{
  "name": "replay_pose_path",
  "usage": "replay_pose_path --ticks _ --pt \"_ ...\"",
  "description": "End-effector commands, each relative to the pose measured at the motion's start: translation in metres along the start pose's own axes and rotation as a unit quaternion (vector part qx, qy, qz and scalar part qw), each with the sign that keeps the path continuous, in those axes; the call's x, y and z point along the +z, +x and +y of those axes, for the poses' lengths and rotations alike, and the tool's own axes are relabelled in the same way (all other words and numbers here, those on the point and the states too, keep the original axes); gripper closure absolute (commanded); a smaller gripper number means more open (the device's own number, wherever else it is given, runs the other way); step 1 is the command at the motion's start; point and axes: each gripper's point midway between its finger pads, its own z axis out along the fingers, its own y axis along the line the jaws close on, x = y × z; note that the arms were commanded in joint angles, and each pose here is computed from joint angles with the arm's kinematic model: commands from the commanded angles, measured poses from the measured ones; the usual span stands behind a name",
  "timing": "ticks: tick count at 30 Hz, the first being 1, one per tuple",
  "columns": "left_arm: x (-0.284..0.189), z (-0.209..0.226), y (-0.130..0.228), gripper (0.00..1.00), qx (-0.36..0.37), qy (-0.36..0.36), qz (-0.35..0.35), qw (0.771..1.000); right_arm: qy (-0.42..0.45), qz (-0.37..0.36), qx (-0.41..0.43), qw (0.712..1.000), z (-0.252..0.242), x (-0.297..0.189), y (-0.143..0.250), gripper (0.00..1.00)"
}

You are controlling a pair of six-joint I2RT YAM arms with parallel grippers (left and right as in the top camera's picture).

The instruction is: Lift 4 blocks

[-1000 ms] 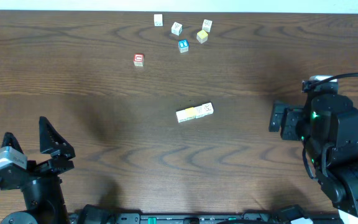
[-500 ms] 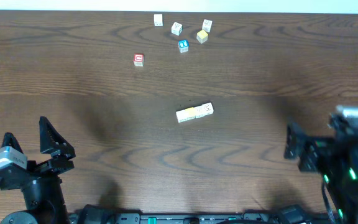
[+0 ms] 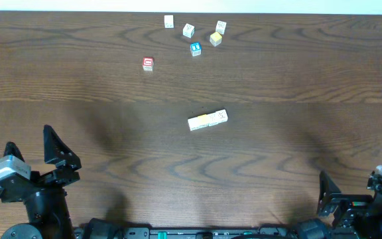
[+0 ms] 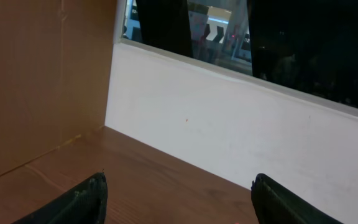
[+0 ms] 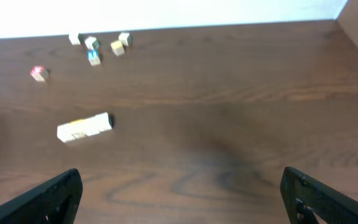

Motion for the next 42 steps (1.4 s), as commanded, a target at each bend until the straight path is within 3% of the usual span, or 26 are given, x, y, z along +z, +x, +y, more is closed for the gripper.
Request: replay_pose_path --ticks 1,7,30,36,42 --pt "-0.002 0.002 -0.005 0.25 0.0 -0.005 -0.006 1.0 0.005 0.014 -0.003 1.0 -0.003 -0.003 0.007 0.01" --pt "-0.002 0.002 -0.005 0.25 0.0 -0.005 -0.006 1.0 0.013 0.053 -0.013 0.998 -0.007 -0.004 0.027 0.01" --pt "-0.002 0.003 -0.001 0.25 0.005 -0.007 0.002 1.0 0.014 0.055 -0.012 0.998 -0.008 -0.004 0.028 0.01" --pt "-0.002 0.005 0.005 0.25 0.013 -0.009 0.014 1.0 0.039 0.028 0.013 0.999 -0.017 -0.016 0.029 0.01" --pt "-0.002 0.007 0.014 0.25 0.025 -0.013 0.031 0.999 0.06 -0.049 0.047 0.996 -0.029 -0.047 0.037 0.01"
